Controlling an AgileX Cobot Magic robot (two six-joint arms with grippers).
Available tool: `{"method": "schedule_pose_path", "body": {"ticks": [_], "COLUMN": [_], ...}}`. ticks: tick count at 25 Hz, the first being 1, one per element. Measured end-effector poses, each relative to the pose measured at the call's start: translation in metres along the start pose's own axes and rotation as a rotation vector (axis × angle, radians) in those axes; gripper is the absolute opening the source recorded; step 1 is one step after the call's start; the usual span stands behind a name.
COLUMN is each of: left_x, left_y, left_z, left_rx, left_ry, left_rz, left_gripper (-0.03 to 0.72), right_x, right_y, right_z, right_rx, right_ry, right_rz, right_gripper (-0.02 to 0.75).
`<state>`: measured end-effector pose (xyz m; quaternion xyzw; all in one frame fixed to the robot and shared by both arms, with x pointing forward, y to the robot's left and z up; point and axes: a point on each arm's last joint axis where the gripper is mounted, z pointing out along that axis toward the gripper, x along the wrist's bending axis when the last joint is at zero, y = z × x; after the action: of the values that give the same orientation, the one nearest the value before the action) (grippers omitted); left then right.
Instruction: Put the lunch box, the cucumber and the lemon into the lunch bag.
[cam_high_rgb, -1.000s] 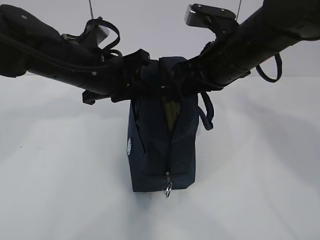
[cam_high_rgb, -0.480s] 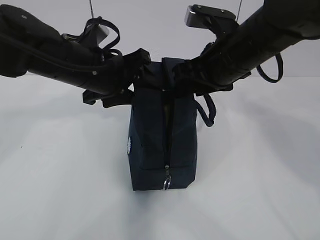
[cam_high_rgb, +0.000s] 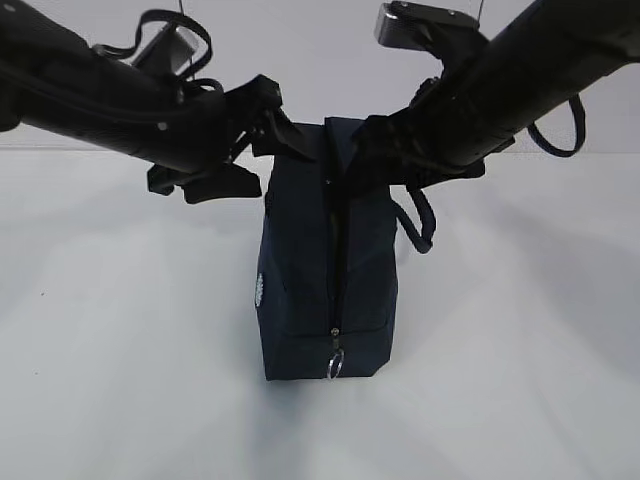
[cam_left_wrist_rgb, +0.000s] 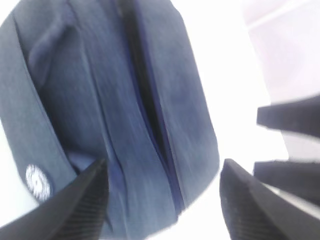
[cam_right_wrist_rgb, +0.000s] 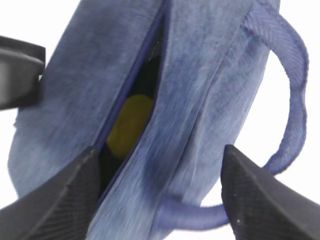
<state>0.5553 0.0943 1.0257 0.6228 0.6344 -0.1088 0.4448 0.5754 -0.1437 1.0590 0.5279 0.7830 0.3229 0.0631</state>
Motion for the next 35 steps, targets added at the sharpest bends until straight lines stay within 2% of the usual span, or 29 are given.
{"method": "schedule_pose_path", "body": {"ticks": [7, 12, 16, 26, 32, 35], "left_x": [-0.020, -0.035, -0.044, -0.036, -0.043, -0.042], "left_y": [-0.005, -0.016, -0.028, -0.088, -0.105, -0.111], "left_z": [-0.036, -0.068, -0.102, -0.173, -0.204, -0.213], "left_rx": [0.051, 0.123, 0.104, 0.022, -0.015, -0.013], "left_ry": [-0.015, -0.016, -0.016, -0.059, -0.104, -0.092], "left_rz": [0.144, 0.242, 0.289, 0.339, 0.399, 0.423], "left_gripper": [0.490, 0.475, 0.454, 0.449, 0.449, 0.449], "right_x": [0.009, 0.018, 0.025, 0.038, 0.042, 0.043], "right_y": [-0.007, -0.015, -0.027, -0.105, -0.123, -0.129], "right_z": [-0.038, -0.072, -0.102, -0.163, -0.177, -0.181], "right_rx": [0.045, 0.072, 0.049, -0.023, 0.021, 0.043], "right_ry": [-0.006, 0.000, 0.008, 0.026, 0.043, 0.049], "right_rz": [-0.066, -0.100, -0.099, -0.069, -0.034, -0.029], "right_gripper": [0.580, 0.580, 0.580, 0.580, 0.580, 0.580]}}
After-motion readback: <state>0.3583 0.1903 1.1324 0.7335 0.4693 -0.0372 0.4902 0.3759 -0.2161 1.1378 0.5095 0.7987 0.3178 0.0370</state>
